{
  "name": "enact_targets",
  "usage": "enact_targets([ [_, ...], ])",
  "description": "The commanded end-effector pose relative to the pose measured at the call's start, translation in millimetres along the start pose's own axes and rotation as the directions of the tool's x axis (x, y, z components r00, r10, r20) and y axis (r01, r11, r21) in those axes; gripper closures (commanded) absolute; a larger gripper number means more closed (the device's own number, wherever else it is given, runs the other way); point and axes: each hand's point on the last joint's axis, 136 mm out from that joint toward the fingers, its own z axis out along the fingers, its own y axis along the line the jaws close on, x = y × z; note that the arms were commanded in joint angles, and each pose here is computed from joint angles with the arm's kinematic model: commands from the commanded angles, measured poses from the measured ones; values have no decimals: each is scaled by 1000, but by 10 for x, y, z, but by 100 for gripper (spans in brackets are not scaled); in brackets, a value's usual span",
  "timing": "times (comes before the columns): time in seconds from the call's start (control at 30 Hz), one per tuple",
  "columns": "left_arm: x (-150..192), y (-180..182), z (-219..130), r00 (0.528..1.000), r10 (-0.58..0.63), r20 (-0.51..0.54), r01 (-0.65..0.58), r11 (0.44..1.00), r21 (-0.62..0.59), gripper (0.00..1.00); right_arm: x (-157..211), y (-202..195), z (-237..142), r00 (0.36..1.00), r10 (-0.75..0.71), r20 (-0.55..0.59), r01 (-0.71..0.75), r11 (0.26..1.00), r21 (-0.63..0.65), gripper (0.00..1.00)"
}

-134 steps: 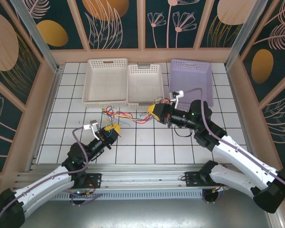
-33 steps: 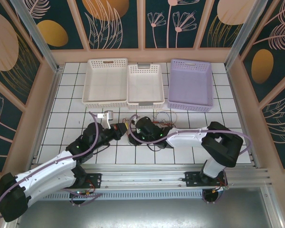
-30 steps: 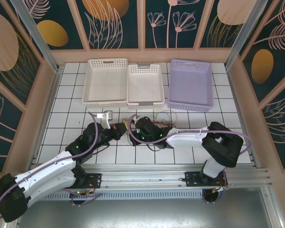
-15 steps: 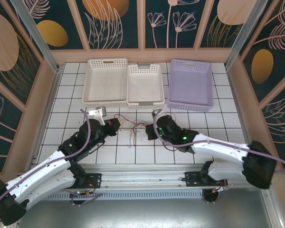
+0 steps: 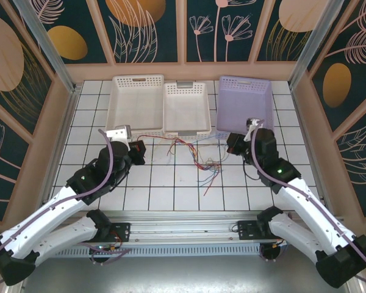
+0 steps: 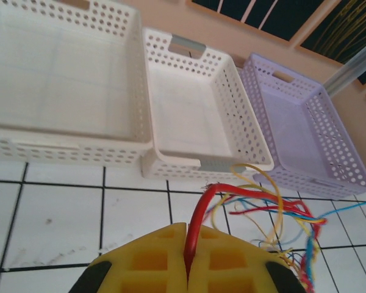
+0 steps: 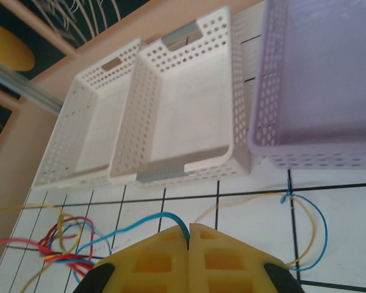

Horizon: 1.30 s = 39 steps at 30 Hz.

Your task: Untangle the cables

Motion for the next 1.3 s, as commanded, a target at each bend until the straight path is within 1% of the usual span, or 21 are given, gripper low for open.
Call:
enact_targets([
  [0.0,-263,100,-139,995,82,57,-77,993,-89,100,-232,3,-213,1000,-2,27,2,1000,4,100],
  [0.2,-397,182,-235,987,151,63,-140,978,-155,100,-554,-111,-431,995,28,97,-33,998,50,100],
  [0.47,-424,392,-315,976,211,53,-192,949,-251,100,-790,-432,-653,982,86,165,-111,983,147,100],
  [0.57,-458,458,-389,972,224,64,-200,942,-271,100,-807,-491,-676,981,105,161,-127,983,135,100],
  [0.6,-464,456,-405,972,223,69,-197,944,-265,100,-777,-485,-649,983,114,143,-132,984,119,100],
  [0.67,-451,410,-417,974,213,76,-191,955,-227,100,-664,-370,-540,990,121,70,-124,992,34,100],
  [0.73,-404,303,-393,978,197,70,-185,970,-156,100,-523,-223,-436,992,124,-8,-124,989,-78,100],
  [0.77,-373,248,-370,981,184,67,-175,977,-120,100,-481,-179,-414,992,126,-27,-128,985,-112,100],
  [0.83,-313,161,-318,984,169,54,-166,984,-66,100,-433,-161,-392,993,117,-34,-120,985,-124,100],
  [0.93,-254,89,-254,986,160,38,-159,987,-27,100,-380,-230,-360,994,102,-40,-105,991,-80,100],
  [1.0,-216,16,-218,989,148,29,-148,989,14,100,-321,-182,-341,993,91,-68,-99,989,-113,100],
  [1.03,-187,-22,-193,990,141,21,-141,989,36,100,-295,-152,-333,993,88,-81,-98,987,-130,89],
  [1.07,-160,-58,-167,991,132,14,-133,989,58,100,-262,-108,-325,992,78,-95,-92,984,-153,76],
  [1.1,-141,-105,-147,992,126,10,-127,989,82,100,-231,-73,-317,992,69,-104,-86,982,-168,69],
  [1.2,-78,-201,-74,995,100,-9,-98,986,132,100,-134,11,-268,991,46,-123,-69,980,-185,54],
  [1.27,-52,-263,-40,996,87,-20,-83,983,161,100,-31,120,-227,989,13,-146,-45,976,-215,47],
])
